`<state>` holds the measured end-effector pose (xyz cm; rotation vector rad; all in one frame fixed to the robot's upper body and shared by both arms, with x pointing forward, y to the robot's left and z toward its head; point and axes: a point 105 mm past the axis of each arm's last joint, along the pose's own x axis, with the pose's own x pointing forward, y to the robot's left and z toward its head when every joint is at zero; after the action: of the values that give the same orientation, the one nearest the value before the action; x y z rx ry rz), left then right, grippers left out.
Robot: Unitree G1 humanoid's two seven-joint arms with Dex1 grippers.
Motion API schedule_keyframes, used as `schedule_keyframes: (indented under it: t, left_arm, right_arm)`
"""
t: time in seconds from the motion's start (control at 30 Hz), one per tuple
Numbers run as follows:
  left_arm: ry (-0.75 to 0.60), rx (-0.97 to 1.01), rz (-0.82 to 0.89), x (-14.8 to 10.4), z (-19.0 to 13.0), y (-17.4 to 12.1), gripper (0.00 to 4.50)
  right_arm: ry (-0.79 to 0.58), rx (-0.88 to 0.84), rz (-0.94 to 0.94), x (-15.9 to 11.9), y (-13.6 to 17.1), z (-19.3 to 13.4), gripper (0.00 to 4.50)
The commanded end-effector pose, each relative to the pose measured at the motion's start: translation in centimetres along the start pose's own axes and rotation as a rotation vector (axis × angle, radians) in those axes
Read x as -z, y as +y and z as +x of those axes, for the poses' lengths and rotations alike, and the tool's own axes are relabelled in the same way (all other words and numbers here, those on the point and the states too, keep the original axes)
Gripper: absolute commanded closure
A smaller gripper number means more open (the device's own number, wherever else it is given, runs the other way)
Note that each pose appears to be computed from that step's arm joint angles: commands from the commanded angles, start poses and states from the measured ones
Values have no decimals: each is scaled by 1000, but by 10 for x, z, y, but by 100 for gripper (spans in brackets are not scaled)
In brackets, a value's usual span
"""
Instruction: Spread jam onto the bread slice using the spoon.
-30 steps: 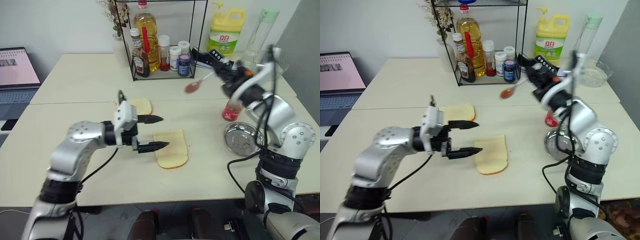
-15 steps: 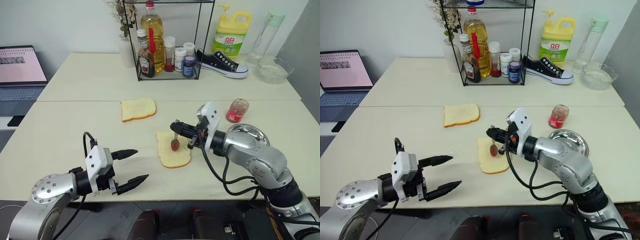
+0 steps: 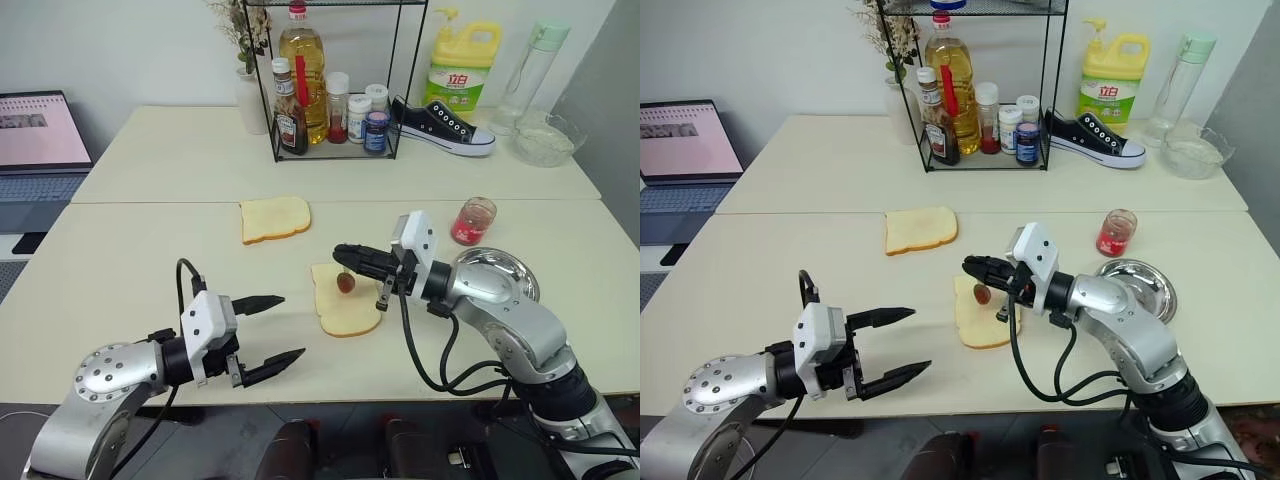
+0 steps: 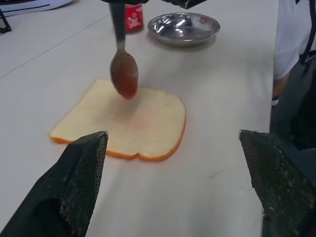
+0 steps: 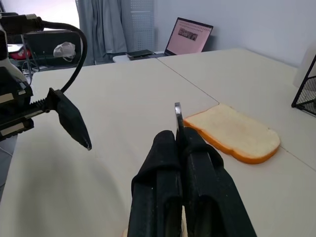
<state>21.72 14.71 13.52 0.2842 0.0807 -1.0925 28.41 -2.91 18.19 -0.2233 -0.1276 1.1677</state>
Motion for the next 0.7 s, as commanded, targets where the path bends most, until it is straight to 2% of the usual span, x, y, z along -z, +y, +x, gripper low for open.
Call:
schedule_keyframes:
  t: [0.03,0.17,0.27,0.37,0.5,0.63,0.7]
  left_arm:
    - [-20,4,31,-7,1,2,7]
    - [-20,8,30,-6,2,2,7]
    - [-26,8,28,-8,3,4,7]
    - [-25,14,31,-7,5,3,7]
    - [-31,13,29,-8,6,4,7]
    - [-32,15,30,-8,7,4,7]
    - [-36,11,30,-8,7,5,7]
  right_arm:
    - [-34,-25,-70,-10,4,0,444]
    - [18,-37,-89,6,7,-3,444]
    - [-24,-19,-86,-5,5,0,444]
    - [-1,-22,-76,5,7,-3,444]
    - [-37,-3,-71,-8,3,-2,444]
    - [-11,-4,-79,-1,0,-4,444]
    - [-45,2,-75,-13,-2,-1,444]
